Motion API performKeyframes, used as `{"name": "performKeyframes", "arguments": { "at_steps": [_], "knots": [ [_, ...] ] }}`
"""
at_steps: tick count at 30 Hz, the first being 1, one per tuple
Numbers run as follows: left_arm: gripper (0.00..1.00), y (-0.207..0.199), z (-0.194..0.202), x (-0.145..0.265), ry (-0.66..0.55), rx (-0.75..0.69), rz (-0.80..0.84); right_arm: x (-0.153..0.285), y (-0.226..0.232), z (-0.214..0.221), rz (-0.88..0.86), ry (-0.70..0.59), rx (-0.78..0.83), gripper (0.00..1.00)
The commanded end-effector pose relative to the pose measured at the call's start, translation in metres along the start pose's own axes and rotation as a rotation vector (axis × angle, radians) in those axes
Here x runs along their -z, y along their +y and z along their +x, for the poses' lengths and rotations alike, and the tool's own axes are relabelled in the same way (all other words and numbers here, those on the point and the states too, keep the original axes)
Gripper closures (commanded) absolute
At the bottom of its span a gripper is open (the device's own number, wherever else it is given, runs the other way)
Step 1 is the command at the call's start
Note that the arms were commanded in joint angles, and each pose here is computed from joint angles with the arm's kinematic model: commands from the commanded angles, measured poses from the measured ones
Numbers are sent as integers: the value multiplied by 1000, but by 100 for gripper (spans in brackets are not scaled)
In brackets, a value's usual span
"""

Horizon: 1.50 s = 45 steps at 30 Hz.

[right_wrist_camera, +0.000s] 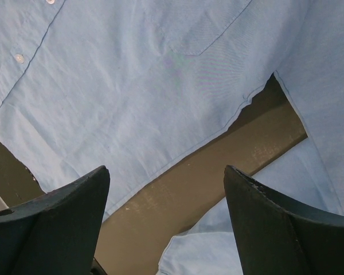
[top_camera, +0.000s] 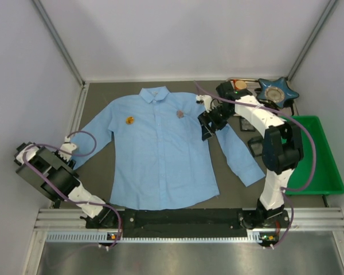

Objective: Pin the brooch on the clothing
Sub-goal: Flatten out the clothes at the center of the board.

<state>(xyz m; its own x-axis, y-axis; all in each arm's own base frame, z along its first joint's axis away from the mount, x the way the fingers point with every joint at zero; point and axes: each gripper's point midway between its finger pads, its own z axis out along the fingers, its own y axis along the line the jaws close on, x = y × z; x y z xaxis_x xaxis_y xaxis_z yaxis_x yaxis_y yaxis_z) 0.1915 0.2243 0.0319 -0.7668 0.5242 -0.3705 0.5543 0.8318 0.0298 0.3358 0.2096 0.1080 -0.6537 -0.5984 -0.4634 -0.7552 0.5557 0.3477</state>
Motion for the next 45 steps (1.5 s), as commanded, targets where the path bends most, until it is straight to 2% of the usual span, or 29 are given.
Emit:
{"name": "performKeyframes", "arguments": {
  "at_steps": [1,7,11,18,19,23,30,34,38,45],
  "knots": [
    [39,36,-3,-5,-37,-95,-110,11,7,-18,10,-40,38,21],
    [42,36,-8,-20,-88,-121,-56,10,7,-14,16,-29,36,21],
    [49,34,-7,-28,-96,-124,-22,11,5,-16,26,-31,37,21],
    [76,26,-23,-29,-98,-134,12,10,5,-19,21,-29,36,23],
    [85,24,-26,-28,-93,-132,19,10,4,-18,21,-27,34,23],
    [100,7,-40,-22,-52,-58,43,11,3,-19,24,-26,37,24],
    [100,-55,-55,-39,87,114,175,11,2,-21,28,-28,43,25],
    [100,-86,-60,-43,136,308,236,11,1,-22,29,-31,44,25],
    [100,-119,-63,-41,179,431,321,10,0,-24,30,-31,41,25],
    [100,-145,-47,-29,278,592,273,9,-1,-29,22,-31,46,25]
  ]
}}
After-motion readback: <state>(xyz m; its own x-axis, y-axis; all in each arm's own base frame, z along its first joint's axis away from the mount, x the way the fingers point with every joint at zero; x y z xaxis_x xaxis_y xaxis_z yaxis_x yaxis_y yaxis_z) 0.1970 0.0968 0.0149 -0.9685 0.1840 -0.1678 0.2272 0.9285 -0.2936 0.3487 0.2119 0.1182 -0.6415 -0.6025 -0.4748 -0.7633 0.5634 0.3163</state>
